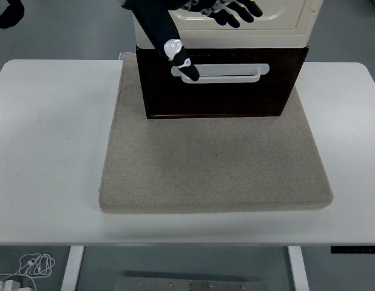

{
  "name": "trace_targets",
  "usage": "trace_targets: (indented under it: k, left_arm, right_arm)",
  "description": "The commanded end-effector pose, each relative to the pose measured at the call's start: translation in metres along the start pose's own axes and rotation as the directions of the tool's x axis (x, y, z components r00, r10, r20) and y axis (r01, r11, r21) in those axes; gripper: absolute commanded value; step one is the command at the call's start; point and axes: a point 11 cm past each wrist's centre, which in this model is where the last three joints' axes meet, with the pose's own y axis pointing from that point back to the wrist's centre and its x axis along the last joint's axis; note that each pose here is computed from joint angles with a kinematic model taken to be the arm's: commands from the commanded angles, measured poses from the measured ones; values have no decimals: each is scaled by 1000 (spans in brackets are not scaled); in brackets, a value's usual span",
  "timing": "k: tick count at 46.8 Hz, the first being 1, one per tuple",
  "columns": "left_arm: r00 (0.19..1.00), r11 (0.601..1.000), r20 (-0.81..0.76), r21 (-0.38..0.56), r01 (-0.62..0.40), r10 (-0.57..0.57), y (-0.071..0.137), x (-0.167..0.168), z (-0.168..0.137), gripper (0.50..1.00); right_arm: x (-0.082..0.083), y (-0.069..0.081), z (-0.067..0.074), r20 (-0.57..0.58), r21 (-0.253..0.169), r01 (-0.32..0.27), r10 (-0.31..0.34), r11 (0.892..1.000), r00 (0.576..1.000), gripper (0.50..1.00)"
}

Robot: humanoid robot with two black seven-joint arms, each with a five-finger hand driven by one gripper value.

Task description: Open the drawer under the combination cabinet

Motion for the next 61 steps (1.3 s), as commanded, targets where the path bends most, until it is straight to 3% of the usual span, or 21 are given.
trace_targets:
  k: [1, 16, 32, 42, 48, 61]
  left_arm:
    - [1000, 998, 9, 54, 22, -22, -2, -5, -4, 1000]
    - [997, 974, -32, 210, 82, -77, -4, -16, -28, 1000]
    - [996, 974, -66, 211, 80, -68, -5, -15, -34, 1000]
    - [997, 963, -52, 262, 65, -53, -5, -11, -41, 960]
    - [997, 949, -4, 306, 75, -77, -13, -11, -40, 941]
    - [990, 935, 104, 351, 56, -98, -49, -10, -39, 975]
  right_arm:
    - [0, 0, 0, 0, 0, 0, 0, 1000, 1000, 928]
    - [0, 0, 0, 0, 0, 0, 0, 1000, 1000, 928]
    - [0, 0, 0, 0, 0, 0, 0, 1000, 1000, 928]
    - [0, 0, 0, 0, 0, 0, 0, 1000, 1000, 928]
    - [0, 0, 0, 0, 0, 0, 0, 1000, 1000, 928]
    - [0, 0, 0, 0, 0, 0, 0, 1000, 1000, 928]
